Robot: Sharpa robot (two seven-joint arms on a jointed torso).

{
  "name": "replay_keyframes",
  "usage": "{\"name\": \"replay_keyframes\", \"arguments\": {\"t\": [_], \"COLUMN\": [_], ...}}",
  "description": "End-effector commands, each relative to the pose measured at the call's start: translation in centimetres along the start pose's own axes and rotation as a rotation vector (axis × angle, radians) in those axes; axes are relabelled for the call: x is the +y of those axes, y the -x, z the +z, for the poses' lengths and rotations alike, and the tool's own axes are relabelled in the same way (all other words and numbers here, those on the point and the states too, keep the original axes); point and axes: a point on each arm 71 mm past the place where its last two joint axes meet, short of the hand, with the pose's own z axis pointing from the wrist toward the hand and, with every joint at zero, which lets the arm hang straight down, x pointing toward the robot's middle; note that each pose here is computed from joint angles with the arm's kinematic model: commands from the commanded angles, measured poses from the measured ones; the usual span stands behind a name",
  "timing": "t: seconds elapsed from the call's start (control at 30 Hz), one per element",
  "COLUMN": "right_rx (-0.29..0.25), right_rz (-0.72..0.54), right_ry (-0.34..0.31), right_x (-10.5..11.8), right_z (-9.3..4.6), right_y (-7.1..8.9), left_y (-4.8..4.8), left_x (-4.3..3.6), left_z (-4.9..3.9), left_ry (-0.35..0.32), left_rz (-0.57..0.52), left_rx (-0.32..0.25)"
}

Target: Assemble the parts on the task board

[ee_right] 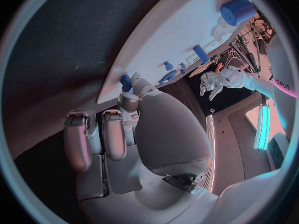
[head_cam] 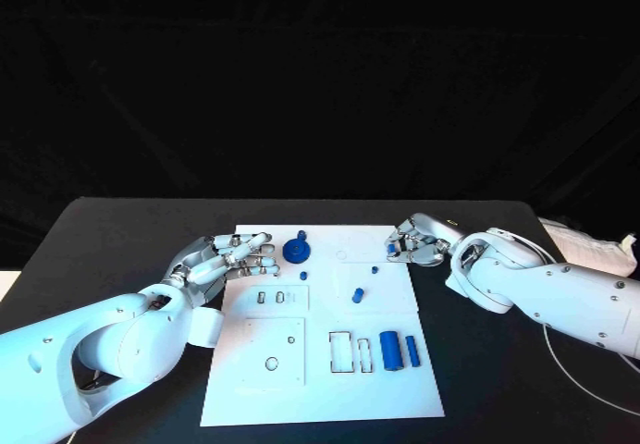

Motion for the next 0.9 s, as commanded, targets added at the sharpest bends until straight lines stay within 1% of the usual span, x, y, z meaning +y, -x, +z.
{"name": "replay_keyframes", "arguments": {"t": [0.03, 0.2, 0.37, 0.43, 0.57, 0.7, 0.8, 0.9], "right_rx": [-0.036, -0.031, -0.014, -0.008, 0.000, 0.022, 0.032, 0.053], "right_rz": [0.035, 0.086, 0.097, 0.097, 0.087, 0.082, 0.069, 0.055], "right_ry": [-0.011, 0.022, 0.079, 0.096, 0.137, 0.154, 0.161, 0.159], "right_x": [1.1, 4.8, 8.6, 9.7, 12.3, 14.3, 15.2, 16.1], "right_z": [-0.2, -0.4, -0.3, -0.3, -0.2, -0.1, 0.1, 0.5], "right_y": [0.2, -0.1, -1.0, -1.3, -2.6, -4.0, -5.1, -6.3], "left_y": [-0.19, 0.08, 0.57, 0.83, 1.80, 2.66, 2.96, 2.97], "left_x": [-0.09, -0.11, -0.16, -0.19, -0.28, -0.38, -0.43, -0.45], "left_z": [0.04, 0.03, 0.06, 0.06, 0.07, 0.07, 0.03, 0.00], "left_ry": [-0.010, -0.012, -0.019, -0.022, -0.033, -0.045, -0.048, -0.049], "left_rz": [-0.008, -0.006, -0.007, -0.009, -0.008, -0.003, -0.003, -0.004], "left_rx": [0.017, 0.009, -0.004, -0.011, -0.032, -0.053, -0.061, -0.060]}}
